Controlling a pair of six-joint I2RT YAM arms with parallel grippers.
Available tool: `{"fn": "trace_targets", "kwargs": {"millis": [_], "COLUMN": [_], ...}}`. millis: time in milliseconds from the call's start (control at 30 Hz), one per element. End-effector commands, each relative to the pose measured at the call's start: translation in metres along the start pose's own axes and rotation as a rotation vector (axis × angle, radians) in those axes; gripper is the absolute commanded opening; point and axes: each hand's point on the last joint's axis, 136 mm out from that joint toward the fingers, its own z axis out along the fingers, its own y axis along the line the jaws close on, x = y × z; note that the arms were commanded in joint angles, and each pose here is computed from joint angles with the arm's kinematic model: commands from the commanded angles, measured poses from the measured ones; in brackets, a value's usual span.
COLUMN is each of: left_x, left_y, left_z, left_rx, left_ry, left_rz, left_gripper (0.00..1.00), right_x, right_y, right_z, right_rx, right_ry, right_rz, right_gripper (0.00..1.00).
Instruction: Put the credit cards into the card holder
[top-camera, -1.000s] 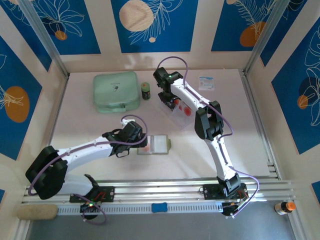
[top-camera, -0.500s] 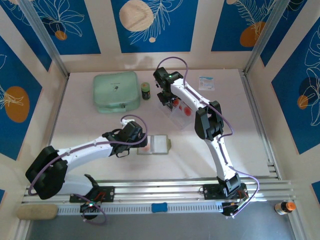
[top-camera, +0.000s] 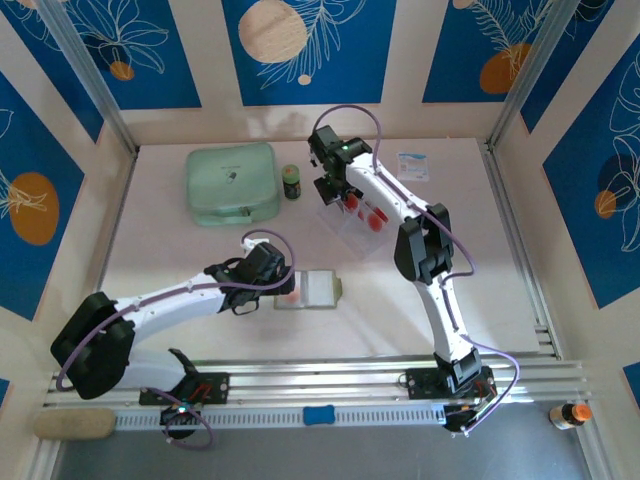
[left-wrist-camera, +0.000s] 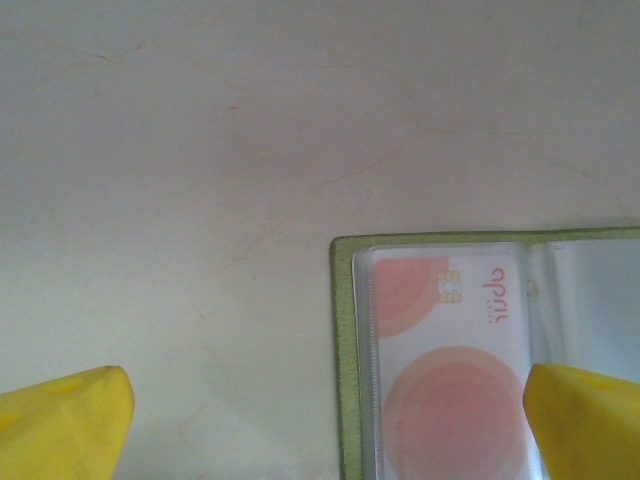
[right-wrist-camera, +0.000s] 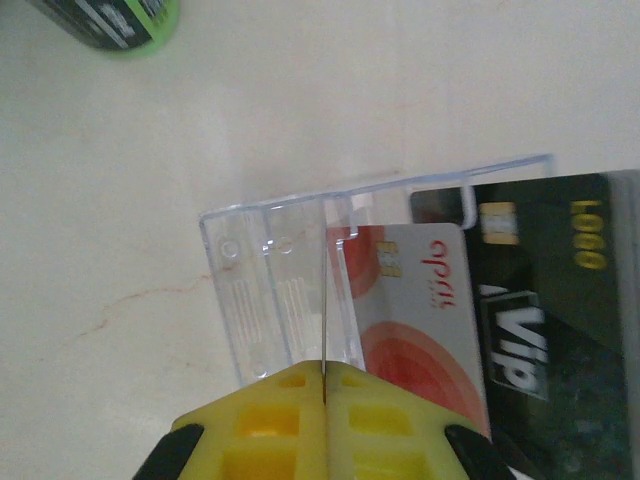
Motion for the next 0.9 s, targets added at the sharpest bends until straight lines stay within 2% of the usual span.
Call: {"fn": "trace_targets", "kwargs": {"millis": [0, 233, 433, 600, 867], "left_x": [-0.01, -0.021, -0.024, -0.02, -0.008], "left_y": [0.002, -0.001, -0.005, -0.008, -0.008], "left_z": [-0.007, -0.012, -0.01, 0.0, 0.015], "left_rx": [0.0, 0.0, -0.007, -0.017, -0.039], "left_ry": [-0.028, -0.044, -0.02, 0.028, 0.084], "left_rz": [0.0, 0.035, 0.086, 0.114, 0.125], "left_gripper": [1.0, 1.0, 1.0, 1.0, 1.0], "right_x": [-0.016, -0.008, 0.023, 0.062, 0.121], "right_y": [0.006, 0.033, 0.056, 0.071, 0.096], "right_z": [-0.056, -0.1, -0.12, -0.113, -0.074], "right_rx": [-0.047, -0.141, -0.393, -0.638, -0.796], "right_ry": [-0.115, -0.201, -0.27, -0.316, -0.327], "right_rz": [0.002, 0.06, 0.28, 0.501, 0.73], "right_gripper": [0.0, 0.0, 0.0, 0.0, 0.0]}}
